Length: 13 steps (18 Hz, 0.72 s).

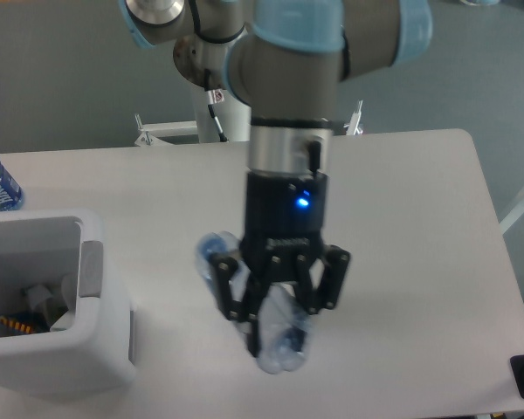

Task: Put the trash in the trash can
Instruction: 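Lift the bottle upright and carry it over the trash bin, then lower the bottle into the bin and open the gripper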

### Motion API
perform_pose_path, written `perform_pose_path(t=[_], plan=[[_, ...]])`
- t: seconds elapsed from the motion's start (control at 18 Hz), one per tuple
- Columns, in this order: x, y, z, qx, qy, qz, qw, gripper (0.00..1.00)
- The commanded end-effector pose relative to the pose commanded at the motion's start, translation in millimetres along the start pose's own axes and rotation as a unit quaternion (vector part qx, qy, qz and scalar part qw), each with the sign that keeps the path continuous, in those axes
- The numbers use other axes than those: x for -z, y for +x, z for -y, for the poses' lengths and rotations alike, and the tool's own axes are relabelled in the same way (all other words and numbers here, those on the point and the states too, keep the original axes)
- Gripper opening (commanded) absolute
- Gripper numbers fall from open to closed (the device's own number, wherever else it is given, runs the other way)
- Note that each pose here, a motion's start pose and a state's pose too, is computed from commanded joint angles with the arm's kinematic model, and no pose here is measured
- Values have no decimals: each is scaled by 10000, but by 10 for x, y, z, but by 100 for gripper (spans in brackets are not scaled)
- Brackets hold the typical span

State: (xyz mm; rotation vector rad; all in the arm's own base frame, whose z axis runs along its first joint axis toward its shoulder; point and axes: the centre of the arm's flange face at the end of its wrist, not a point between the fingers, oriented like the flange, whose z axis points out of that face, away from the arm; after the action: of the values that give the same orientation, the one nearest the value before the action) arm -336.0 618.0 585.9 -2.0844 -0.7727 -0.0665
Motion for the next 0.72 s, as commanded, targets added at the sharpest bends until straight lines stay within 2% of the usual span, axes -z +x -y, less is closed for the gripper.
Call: perform_pose_path(t=[0.44, 0.72], plan=[[-114, 1009, -354, -488, -243, -551, 9970, 45], [-283, 1337, -577, -649, -442, -733, 9942, 45]])
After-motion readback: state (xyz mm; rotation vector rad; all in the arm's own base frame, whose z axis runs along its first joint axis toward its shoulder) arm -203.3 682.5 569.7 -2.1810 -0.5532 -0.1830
